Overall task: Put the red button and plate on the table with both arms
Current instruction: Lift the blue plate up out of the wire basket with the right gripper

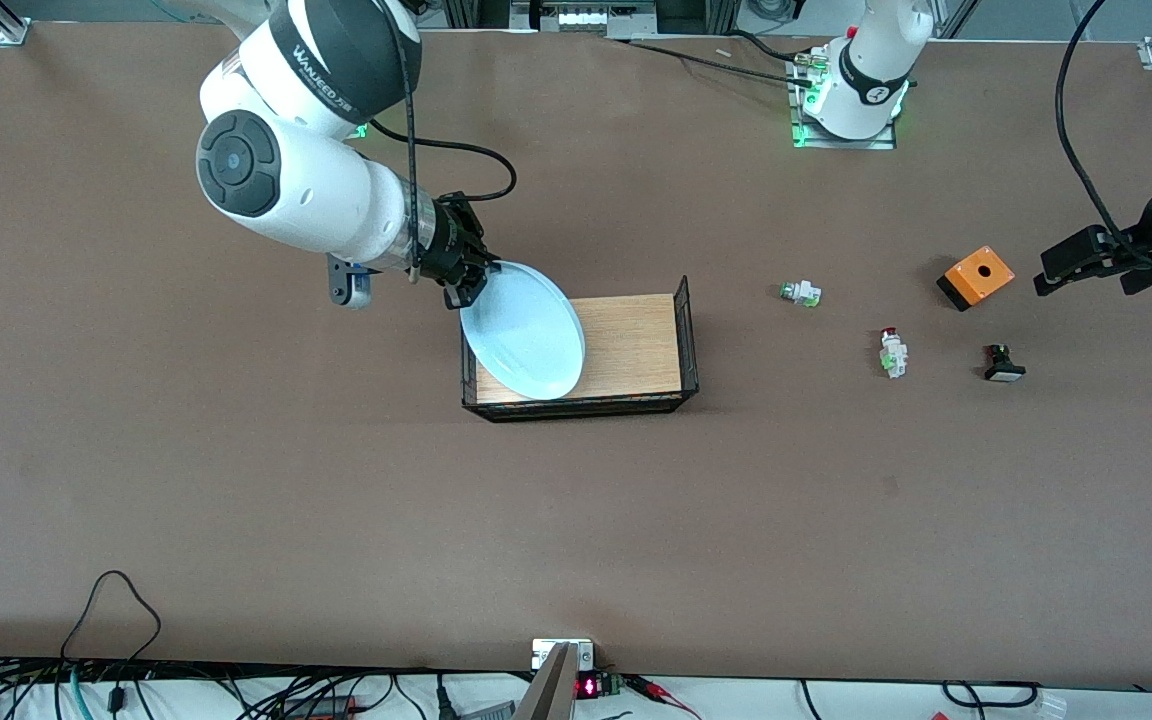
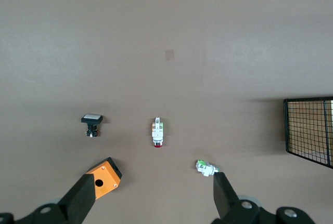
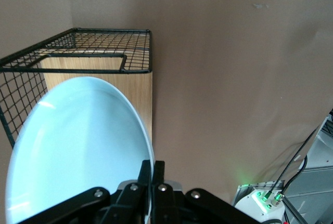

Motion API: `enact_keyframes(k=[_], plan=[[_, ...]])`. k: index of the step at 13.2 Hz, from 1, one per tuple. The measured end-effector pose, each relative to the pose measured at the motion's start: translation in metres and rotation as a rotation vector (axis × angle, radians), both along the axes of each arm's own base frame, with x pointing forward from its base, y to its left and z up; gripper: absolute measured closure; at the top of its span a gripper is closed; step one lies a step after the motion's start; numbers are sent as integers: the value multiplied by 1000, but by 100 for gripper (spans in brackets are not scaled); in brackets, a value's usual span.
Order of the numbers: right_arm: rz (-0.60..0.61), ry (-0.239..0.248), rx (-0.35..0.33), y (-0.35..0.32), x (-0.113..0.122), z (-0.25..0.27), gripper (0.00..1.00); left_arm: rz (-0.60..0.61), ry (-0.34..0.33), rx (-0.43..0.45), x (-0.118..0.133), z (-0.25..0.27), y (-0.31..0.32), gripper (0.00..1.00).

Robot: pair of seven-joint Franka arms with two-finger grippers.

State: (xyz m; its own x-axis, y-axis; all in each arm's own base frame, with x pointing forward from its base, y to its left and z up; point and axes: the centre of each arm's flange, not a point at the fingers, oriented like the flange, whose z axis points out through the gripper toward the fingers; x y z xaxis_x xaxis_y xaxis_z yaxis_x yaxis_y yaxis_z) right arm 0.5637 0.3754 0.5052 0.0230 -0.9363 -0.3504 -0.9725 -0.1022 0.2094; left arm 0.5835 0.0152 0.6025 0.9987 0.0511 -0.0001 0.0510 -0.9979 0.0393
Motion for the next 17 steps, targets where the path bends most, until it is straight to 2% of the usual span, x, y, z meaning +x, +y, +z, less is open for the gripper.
enact_keyframes(k=[3,9,13,17], plan=[[11,0,-2,12,-7,-4,96,15,3,1,0,-1,8,0],[31,50,-56,16,-12,-46,96,52,16,0,-2,-8,30,0],[168,31,-185,52,-50,-71,96,62,22,0,-2,-11,36,0],[234,36,-225,71,-73,-79,96,62,22,0,-2,-11,36,0]])
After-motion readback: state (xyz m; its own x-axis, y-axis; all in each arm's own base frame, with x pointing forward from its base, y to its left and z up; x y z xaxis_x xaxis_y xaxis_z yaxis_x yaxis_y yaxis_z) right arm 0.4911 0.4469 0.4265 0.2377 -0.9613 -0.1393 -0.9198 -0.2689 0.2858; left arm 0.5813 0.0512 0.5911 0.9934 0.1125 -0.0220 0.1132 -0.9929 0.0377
